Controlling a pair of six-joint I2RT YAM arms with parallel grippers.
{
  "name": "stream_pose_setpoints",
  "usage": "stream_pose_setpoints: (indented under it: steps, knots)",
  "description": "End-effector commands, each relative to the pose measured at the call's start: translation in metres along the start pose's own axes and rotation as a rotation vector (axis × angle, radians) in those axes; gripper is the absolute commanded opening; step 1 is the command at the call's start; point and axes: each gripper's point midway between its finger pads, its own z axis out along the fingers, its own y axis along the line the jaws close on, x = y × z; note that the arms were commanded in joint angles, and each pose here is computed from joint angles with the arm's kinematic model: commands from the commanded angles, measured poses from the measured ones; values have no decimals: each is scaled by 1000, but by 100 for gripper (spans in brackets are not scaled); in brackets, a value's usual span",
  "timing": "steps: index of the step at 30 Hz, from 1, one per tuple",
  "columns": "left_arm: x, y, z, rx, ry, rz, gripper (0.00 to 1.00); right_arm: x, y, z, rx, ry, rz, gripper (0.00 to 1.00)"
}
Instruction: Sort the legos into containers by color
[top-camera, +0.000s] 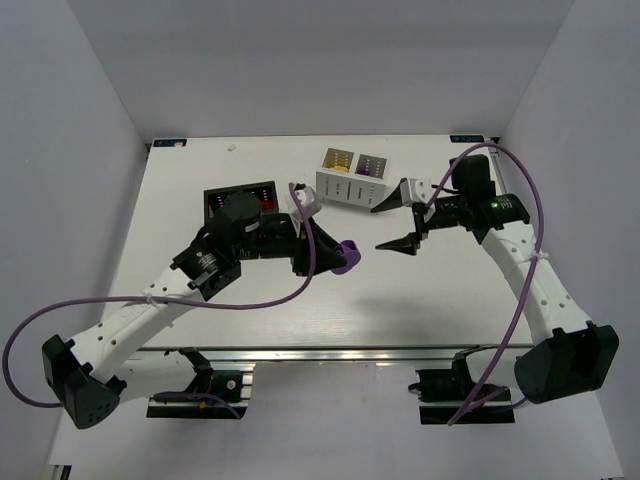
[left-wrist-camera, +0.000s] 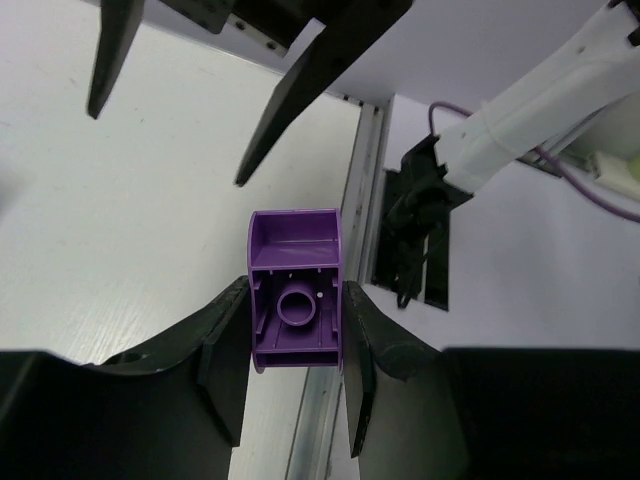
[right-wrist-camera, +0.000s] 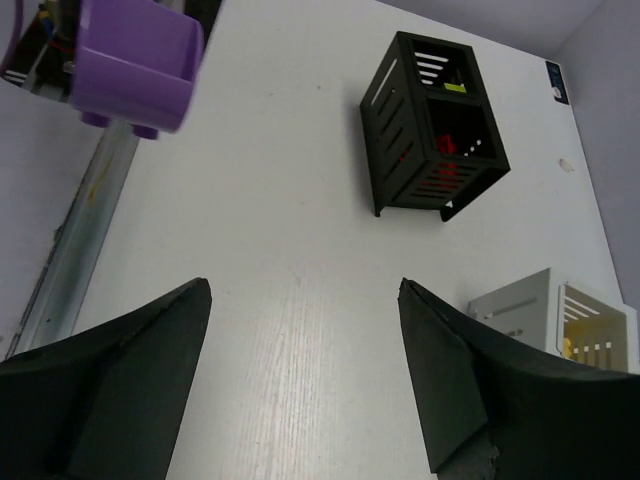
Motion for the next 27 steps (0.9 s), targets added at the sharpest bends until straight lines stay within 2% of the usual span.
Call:
stream_pose_setpoints:
  steps: [1,3,4,6,7,9,11,15,19,27]
  knots:
    - [2,-4,-4,23,54,85,0,-8,26,1,-76,-59,-23,82]
    - [10,12,-2,-44,85,112,0,-13,22,0,-55,-47,-35,81]
    - [15,18,-2,-58,101,154,0,-11,21,2,-37,-21,68,80]
    - [23,33,-1,-109,119,195,0,-10,17,7,-20,-21,89,76]
    - [24,35,0,-113,118,201,0,-8,20,9,-17,-14,167,74]
    - [29,42,3,-129,127,213,0,-6,22,18,-28,-15,208,71]
    - [31,45,5,-140,121,240,0,-5,22,22,-15,-14,316,72]
    - [31,56,5,-186,115,287,0,-4,21,34,-21,-6,326,75]
    - [31,59,8,-186,136,298,0,0,21,44,-44,18,317,88]
    - [33,57,11,-164,136,298,0,0,23,63,-82,29,302,89]
